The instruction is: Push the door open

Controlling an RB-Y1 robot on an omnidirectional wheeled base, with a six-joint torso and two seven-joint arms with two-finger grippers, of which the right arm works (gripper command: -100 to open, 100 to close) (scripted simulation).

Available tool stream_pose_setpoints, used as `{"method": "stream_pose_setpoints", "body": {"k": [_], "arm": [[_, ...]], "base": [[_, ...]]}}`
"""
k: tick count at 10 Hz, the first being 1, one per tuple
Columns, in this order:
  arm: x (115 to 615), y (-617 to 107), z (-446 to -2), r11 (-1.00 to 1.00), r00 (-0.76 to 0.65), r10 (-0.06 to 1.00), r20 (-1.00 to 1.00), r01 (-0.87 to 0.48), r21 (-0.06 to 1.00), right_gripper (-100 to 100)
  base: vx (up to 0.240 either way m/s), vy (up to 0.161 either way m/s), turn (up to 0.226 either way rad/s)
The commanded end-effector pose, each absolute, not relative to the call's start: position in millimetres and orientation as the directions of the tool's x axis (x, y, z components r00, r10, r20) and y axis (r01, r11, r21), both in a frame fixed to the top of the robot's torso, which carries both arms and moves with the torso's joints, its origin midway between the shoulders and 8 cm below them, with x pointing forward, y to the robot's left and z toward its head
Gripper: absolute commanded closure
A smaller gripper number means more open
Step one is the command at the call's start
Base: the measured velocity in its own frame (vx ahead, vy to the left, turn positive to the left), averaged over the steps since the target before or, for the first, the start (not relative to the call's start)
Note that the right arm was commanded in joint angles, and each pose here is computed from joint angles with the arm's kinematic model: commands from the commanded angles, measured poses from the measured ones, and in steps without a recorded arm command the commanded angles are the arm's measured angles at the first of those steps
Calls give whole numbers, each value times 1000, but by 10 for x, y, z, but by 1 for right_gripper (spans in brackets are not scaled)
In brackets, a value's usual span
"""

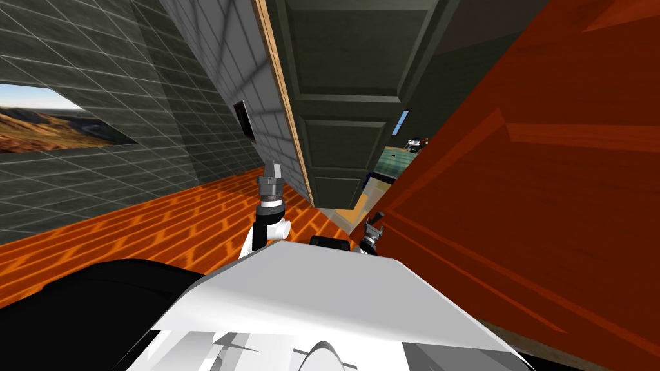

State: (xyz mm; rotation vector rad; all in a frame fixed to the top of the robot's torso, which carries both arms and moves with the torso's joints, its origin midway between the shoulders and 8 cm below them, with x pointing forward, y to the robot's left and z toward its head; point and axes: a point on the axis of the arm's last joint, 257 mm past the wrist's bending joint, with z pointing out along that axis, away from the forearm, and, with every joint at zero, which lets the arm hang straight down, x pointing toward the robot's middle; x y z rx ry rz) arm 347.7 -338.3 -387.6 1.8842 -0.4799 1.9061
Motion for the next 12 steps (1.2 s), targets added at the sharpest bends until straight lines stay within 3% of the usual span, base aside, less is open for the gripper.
{"method": "stream_pose_setpoints", "body": {"k": [1,2,3,8,12], "arm": [[3477,-3345,-3902,-851,2,35,999,-524,31,-100],[3475,-3365,-3891,-853,3,41,999,-521,37,-100],[3475,-3365,-3891,-853,3,41,999,-521,37,100],[3475,-3365,-3891,-853,3,41,999,-521,37,100],[3433,-3727,-3842,-804,-2,60,998,-593,47,100]], "base": [[152,-97,16],[70,-41,9],[-10,4,-5],[-6,6,3],[157,-43,52]]}}
